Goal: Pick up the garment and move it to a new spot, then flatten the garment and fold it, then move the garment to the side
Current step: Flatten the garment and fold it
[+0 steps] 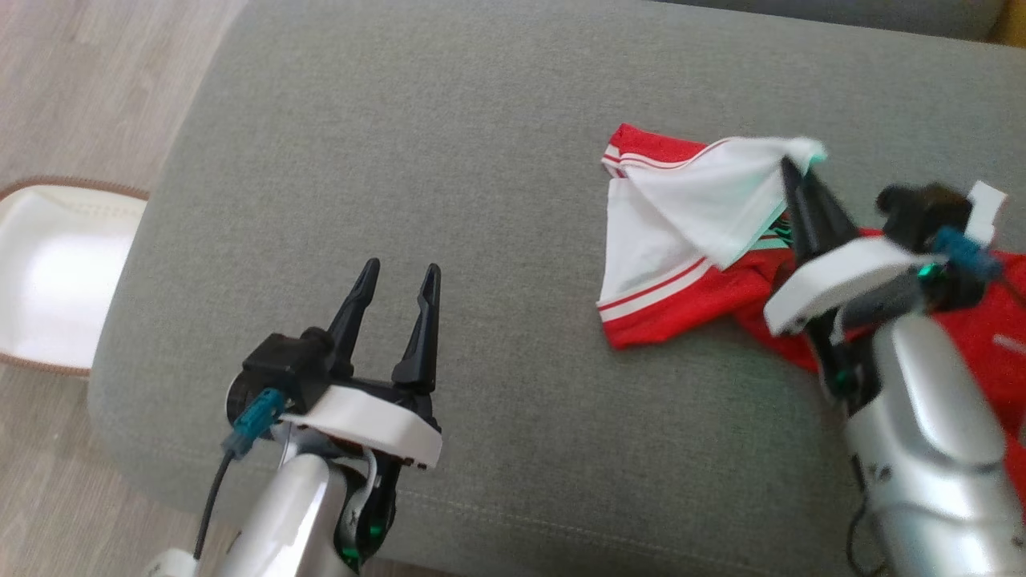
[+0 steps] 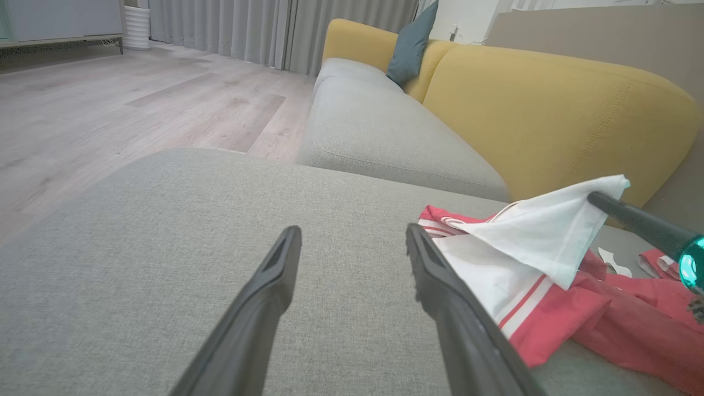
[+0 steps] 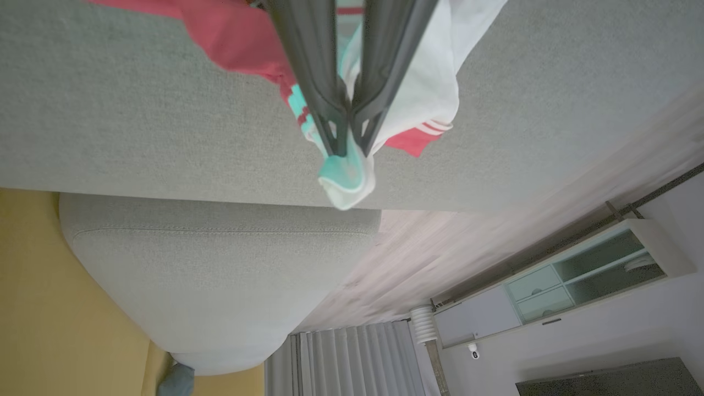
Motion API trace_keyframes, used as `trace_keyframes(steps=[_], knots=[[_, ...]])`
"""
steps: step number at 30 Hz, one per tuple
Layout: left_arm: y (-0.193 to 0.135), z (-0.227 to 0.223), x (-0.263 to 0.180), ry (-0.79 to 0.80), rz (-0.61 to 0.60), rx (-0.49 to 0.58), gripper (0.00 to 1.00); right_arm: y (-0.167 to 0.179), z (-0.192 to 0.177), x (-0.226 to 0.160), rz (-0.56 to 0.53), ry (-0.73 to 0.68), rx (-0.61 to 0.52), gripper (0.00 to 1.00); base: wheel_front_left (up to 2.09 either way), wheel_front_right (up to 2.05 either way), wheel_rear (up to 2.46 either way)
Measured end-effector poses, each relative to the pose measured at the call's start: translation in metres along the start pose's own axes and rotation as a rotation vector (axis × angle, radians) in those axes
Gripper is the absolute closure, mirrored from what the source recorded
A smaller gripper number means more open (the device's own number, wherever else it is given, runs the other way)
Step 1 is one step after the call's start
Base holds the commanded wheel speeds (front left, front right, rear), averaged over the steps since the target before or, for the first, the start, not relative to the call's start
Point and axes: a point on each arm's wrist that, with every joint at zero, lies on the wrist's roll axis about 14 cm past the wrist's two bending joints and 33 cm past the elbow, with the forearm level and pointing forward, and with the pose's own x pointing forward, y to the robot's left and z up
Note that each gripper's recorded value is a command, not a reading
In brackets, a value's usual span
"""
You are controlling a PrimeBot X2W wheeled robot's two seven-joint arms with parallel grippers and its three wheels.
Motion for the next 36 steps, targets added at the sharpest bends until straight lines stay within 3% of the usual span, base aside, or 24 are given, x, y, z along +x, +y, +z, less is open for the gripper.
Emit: trace_keyframes(steps=[5, 11, 12, 13, 19, 24, 30, 36], knots=[[0.005, -0.001, 0.0, 0.006, 0.016, -0.004, 0.0, -0.018, 0.025, 0.028, -0.046, 0.004, 0.061, 1.0, 0.0, 0.0, 0.0], [0.014, -0.001, -0.001, 0.01, 0.048, -0.01, 0.0, -0.042, 0.029, 0.06, -0.105, 0.073, 0.091, 1.0, 0.0, 0.0, 0.0], [0.018, -0.001, -0.002, 0.012, 0.063, -0.006, 0.0, -0.046, 0.028, 0.065, -0.116, 0.091, 0.081, 0.73, 0.0, 0.0, 0.0], [0.021, -0.002, -0.003, 0.016, 0.072, -0.004, 0.0, -0.051, 0.025, 0.07, -0.131, 0.112, 0.08, 0.0, 0.0, 0.0, 0.0], [0.031, -0.007, -0.006, 0.033, 0.112, -0.011, 0.0, -0.082, 0.019, 0.085, -0.213, 0.202, 0.017, 0.0, 0.0, 0.0, 0.0], [0.024, -0.007, 0.002, 0.026, 0.088, -0.018, 0.0, -0.097, 0.037, 0.078, -0.241, 0.154, -0.052, 0.0, 0.0, 0.0, 0.0], [0.012, 0.0, 0.018, -0.003, 0.039, -0.006, 0.0, -0.108, 0.054, 0.053, -0.25, 0.068, -0.113, 0.0, 0.0, 0.0, 0.0], [-0.011, 0.005, 0.032, -0.028, -0.04, -0.004, 0.0, -0.121, 0.055, 0.001, -0.277, -0.035, -0.104, 0.0, 0.0, 0.0, 0.0]])
